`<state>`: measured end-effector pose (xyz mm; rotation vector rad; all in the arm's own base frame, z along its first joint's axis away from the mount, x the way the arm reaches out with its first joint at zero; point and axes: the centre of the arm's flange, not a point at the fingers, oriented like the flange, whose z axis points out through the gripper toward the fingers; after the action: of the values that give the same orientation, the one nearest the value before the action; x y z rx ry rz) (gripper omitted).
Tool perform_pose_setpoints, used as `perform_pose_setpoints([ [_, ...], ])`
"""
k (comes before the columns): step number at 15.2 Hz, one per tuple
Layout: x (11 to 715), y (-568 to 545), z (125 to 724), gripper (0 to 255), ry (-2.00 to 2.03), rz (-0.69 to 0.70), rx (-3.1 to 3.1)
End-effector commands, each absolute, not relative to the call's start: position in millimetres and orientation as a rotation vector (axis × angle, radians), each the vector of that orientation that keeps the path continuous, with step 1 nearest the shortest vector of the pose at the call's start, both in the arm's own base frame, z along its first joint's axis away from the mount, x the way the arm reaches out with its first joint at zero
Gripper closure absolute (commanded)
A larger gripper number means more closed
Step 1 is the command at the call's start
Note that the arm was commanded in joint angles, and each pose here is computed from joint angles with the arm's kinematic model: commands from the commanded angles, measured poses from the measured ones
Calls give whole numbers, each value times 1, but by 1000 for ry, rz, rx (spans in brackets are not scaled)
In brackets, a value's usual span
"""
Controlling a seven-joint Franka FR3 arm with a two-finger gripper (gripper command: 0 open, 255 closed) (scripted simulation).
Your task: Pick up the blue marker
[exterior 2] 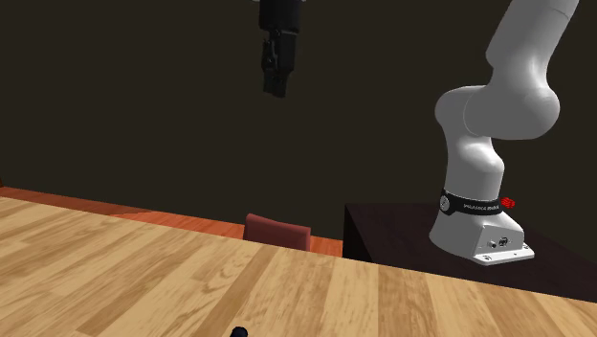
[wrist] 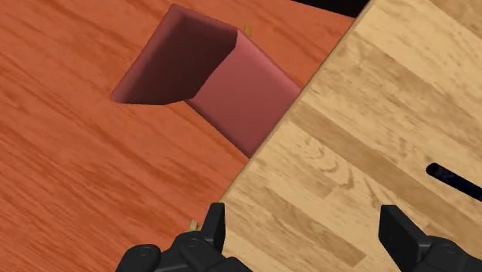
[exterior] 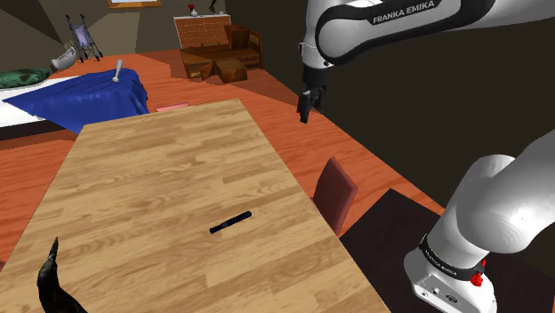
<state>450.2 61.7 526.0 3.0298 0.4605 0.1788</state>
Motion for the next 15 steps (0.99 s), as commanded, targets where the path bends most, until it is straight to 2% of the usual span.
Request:
perform_pose_setpoints([
  [1,467,76,508,0,563,165,3020],
  [15,539,202,396,0,1243,60,2861],
])
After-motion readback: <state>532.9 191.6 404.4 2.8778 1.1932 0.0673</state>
